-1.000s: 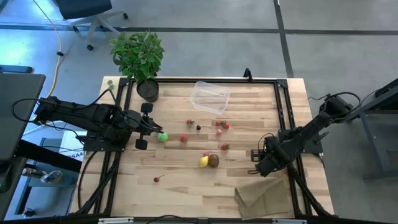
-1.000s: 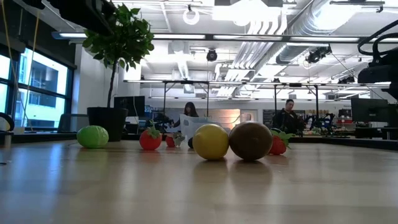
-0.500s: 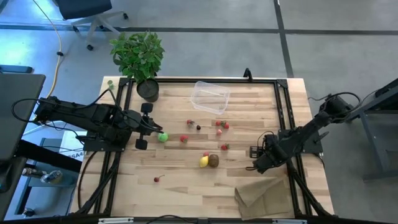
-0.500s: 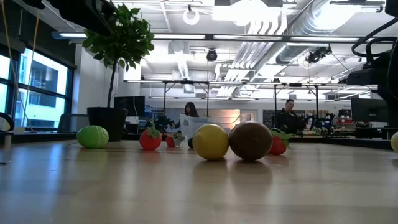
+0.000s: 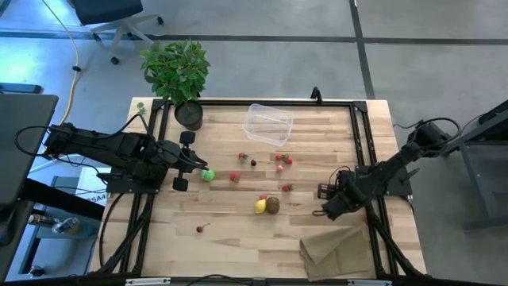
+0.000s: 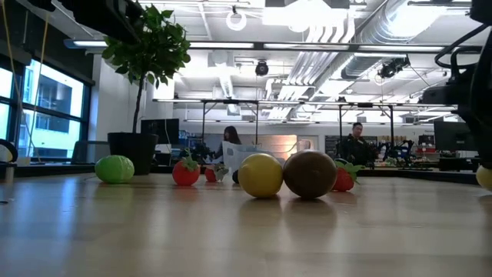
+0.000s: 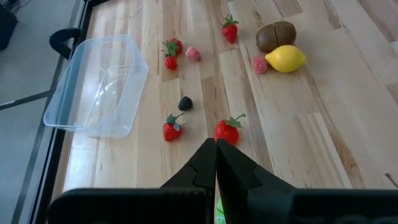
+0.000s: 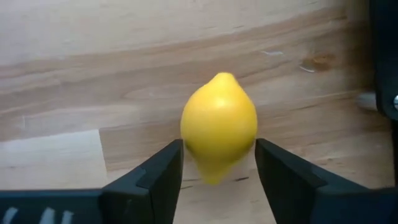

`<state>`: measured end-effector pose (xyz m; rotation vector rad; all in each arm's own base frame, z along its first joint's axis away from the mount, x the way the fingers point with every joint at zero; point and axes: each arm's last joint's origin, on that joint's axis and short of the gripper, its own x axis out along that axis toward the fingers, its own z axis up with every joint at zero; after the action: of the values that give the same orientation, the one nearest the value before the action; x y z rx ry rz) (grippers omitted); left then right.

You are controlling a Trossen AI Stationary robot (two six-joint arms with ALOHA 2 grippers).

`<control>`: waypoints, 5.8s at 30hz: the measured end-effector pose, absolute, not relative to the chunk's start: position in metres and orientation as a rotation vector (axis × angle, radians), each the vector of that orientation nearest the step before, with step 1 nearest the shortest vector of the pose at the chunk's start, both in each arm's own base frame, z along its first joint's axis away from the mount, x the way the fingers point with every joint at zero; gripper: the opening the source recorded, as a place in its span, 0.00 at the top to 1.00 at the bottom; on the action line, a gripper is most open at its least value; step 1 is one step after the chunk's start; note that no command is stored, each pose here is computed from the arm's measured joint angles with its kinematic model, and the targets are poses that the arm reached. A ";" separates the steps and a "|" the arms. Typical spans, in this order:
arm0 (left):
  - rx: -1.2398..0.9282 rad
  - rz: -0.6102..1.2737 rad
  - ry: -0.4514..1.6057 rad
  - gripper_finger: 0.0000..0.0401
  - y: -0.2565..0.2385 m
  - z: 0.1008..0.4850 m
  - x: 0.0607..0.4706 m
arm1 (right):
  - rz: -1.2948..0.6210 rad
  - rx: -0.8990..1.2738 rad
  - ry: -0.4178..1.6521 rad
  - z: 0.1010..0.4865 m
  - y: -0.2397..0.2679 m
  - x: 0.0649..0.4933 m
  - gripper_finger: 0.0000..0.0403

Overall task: Pick and placing Produce into tupperware
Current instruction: Put the right lemon into the transparent bin

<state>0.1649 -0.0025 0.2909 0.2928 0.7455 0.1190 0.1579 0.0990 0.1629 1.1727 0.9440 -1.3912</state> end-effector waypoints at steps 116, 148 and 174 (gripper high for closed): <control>0.293 0.119 0.745 0.99 -0.002 0.291 0.165 | -0.781 0.496 0.561 0.390 -0.112 0.312 0.52; 0.293 0.119 0.745 0.99 -0.002 0.291 0.165 | -0.628 0.381 1.224 0.159 -0.200 0.398 0.52; 0.293 0.119 0.745 0.99 -0.002 0.291 0.165 | -0.596 0.395 1.200 0.160 -0.198 0.402 0.47</control>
<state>0.1649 -0.0024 0.2910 0.2927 0.7448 0.1192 0.4016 -0.1975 0.1595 0.3953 1.2000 -0.5960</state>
